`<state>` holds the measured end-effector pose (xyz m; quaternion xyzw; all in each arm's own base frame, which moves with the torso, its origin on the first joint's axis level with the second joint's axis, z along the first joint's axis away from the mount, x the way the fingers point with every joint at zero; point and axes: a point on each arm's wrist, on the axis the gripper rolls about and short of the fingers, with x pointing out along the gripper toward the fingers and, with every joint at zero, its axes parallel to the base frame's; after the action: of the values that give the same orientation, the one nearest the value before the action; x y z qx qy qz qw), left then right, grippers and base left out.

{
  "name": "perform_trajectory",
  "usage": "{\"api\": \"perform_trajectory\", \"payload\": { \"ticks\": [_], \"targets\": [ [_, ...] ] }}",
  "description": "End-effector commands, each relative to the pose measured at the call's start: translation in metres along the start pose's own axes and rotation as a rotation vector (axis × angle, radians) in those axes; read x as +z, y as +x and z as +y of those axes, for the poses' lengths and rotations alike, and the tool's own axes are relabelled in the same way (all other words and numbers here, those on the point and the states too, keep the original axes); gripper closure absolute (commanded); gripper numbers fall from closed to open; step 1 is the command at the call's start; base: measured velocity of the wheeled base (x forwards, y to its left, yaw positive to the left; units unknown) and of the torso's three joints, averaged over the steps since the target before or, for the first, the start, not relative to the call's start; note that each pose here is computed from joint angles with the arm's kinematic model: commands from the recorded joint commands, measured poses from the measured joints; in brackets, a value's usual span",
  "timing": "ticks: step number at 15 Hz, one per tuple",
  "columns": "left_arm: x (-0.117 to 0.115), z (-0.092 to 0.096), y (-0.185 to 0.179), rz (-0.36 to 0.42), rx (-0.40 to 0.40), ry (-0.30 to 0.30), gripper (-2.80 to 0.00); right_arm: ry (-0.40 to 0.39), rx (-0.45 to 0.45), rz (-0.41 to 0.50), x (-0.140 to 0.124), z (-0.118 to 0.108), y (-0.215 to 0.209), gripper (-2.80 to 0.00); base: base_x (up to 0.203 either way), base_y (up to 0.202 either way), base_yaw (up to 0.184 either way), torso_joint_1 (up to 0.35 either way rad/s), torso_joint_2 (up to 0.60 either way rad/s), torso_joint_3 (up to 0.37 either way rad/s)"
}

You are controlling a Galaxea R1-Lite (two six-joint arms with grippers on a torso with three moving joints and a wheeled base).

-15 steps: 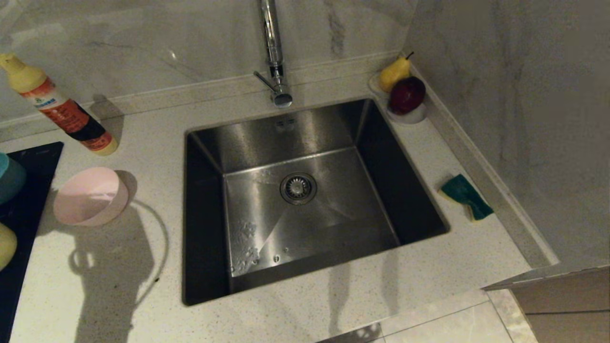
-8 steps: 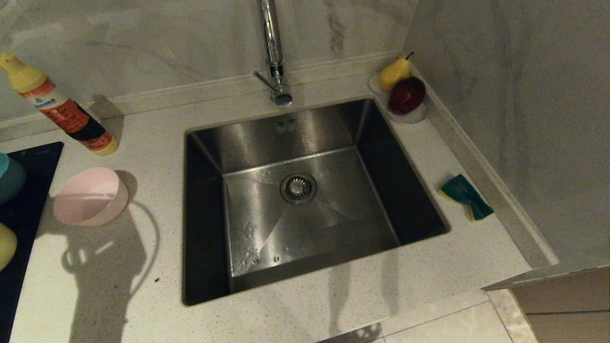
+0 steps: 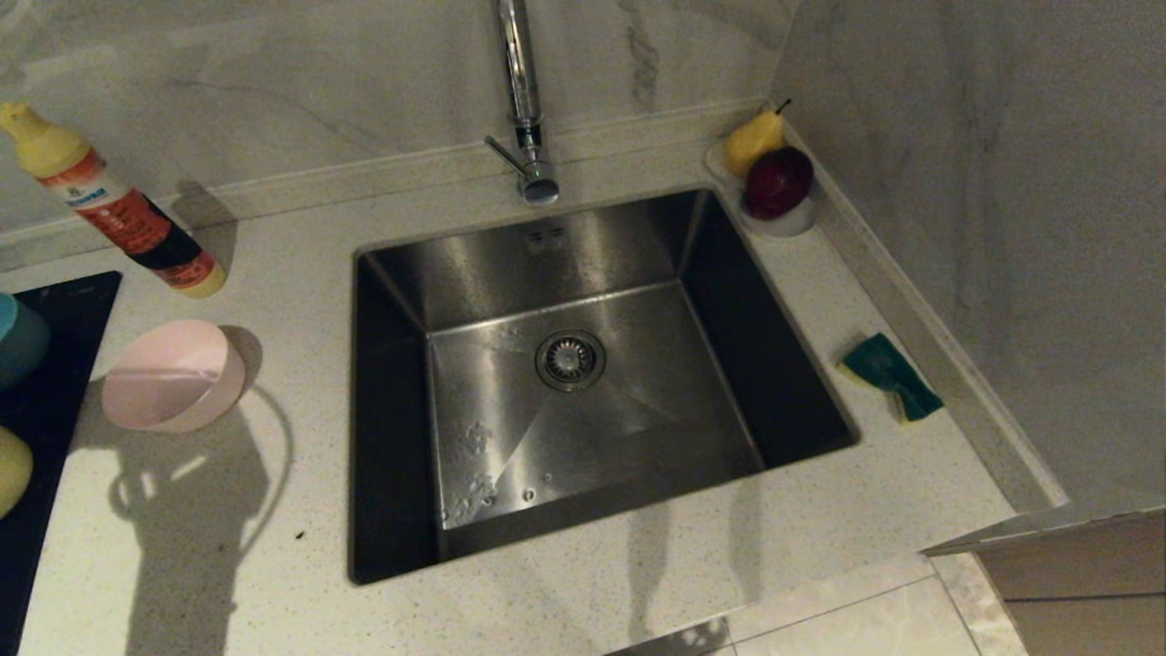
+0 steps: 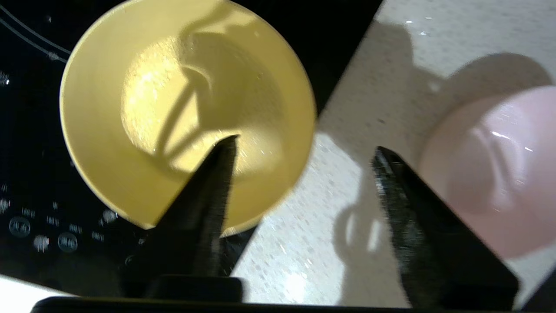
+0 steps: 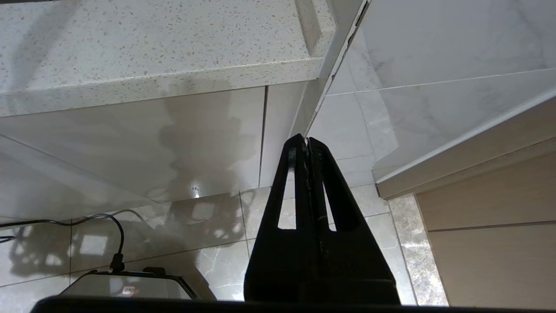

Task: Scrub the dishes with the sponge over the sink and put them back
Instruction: Place the bowl on the bowl

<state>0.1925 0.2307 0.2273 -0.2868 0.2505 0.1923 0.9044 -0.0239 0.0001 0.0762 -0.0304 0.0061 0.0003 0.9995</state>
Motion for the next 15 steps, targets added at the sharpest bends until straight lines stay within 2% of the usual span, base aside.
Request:
{"api": "perform_trajectory", "payload": {
  "ticks": [1, 8, 11, 15],
  "targets": [
    [-0.003, 0.009, 0.015, 0.028, 0.001, -0.016, -2.80, 0.000, 0.001, 0.000, 0.000, 0.000, 0.000, 0.00, 0.000, 0.000, 0.000, 0.000, 0.00, 0.000],
    [-0.005, 0.015, 0.023, 0.048, 0.003, -0.024, -2.80, 0.000, 0.000, 0.000, 0.000, 0.000, 0.000, 0.00, 0.000, 0.000, 0.000, 0.000, 0.00, 0.000],
    [-0.015, 0.020, 0.031, 0.077, 0.006, -0.024, -2.80, 0.000, 0.000, 0.000, 0.000, 0.000, 0.000, 0.00, 0.000, 0.000, 0.000, 0.000, 0.00, 0.000],
    [-0.017, 0.025, 0.039, 0.054, 0.005, -0.011, -2.80, 0.000, 0.001, 0.000, 0.000, 0.000, 0.000, 0.00, 0.000, 0.000, 0.000, 0.000, 0.00, 0.000]
  ]
}}
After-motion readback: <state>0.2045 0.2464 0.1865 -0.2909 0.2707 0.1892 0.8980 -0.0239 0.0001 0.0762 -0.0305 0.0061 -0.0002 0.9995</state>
